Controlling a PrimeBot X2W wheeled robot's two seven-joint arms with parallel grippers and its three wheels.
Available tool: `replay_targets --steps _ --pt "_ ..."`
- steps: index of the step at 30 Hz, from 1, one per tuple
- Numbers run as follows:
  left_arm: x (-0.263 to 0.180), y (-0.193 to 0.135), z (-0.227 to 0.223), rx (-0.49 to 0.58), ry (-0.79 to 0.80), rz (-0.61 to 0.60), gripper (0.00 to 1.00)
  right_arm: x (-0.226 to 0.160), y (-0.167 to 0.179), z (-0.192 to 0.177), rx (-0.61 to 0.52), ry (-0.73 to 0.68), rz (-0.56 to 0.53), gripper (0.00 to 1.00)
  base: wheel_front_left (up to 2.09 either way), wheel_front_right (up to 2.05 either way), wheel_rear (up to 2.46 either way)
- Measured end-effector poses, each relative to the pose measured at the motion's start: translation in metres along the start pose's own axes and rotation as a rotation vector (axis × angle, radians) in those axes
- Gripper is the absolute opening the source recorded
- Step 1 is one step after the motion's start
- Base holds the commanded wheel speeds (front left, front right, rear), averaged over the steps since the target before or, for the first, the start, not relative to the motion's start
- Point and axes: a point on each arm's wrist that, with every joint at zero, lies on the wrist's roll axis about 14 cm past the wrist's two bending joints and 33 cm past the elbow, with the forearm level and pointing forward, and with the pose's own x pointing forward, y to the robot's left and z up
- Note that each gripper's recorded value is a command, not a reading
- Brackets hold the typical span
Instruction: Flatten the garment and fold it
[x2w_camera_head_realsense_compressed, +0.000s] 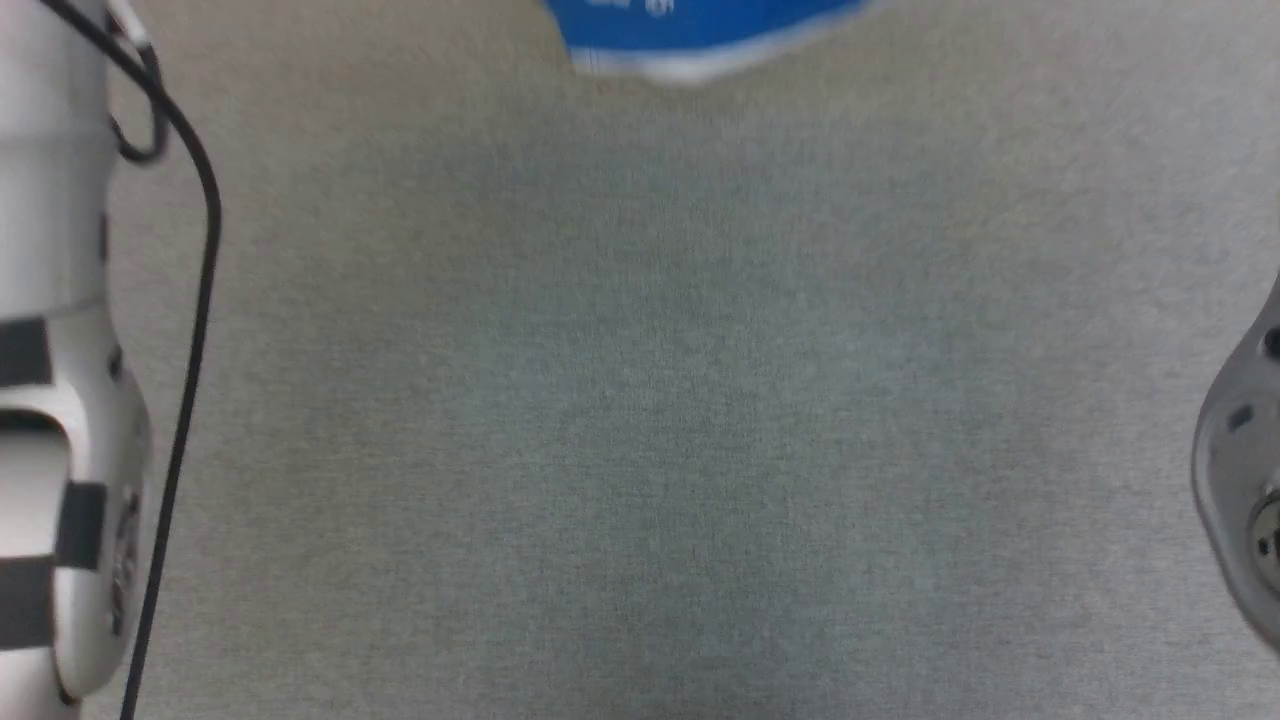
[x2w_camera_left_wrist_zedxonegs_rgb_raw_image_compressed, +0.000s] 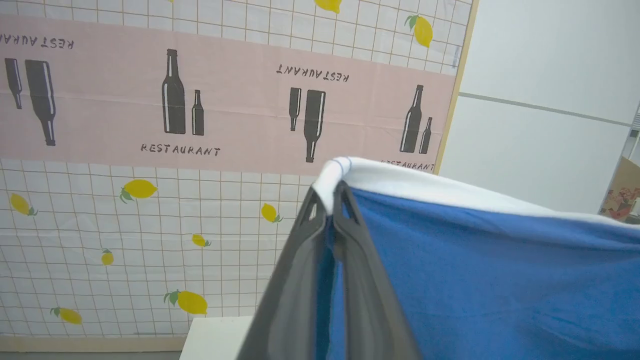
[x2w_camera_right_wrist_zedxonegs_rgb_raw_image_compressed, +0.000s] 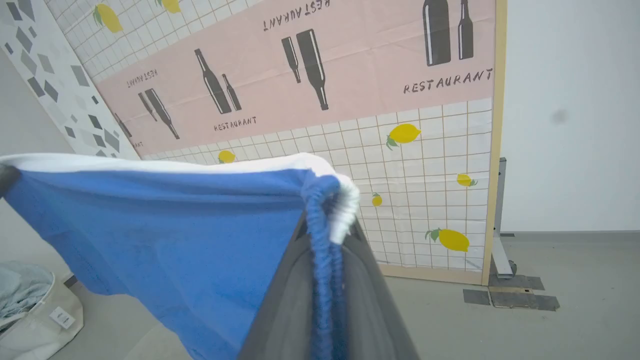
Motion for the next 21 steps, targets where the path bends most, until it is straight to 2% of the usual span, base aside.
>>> replay_targets --steps 5,12,16,21 --pt "0.023 0.011 -0.031 -0.002 -0.013 0.005 0.0 0.033 -0.016 -0.029 -0.003 0.001 -0.022 0.0 0.0 0.0 0.0" --pt "0.025 0.027 -0.116 -0.016 0.095 -0.001 0.0 0.057 -0.041 -0.108 -0.006 0.118 -0.056 0.0 0.0 0.0 0.0" --pt "0.003 0.035 -0.166 -0.026 0.195 -0.002 0.0 0.053 -0.048 -0.16 -0.025 0.208 -0.056 0.0 0.0 0.0 0.0" --pt "-0.037 0.041 -0.2 -0.066 0.283 0.008 0.0 0.024 -0.048 -0.21 0.032 0.304 -0.035 0.0 0.0 0.0 0.0"
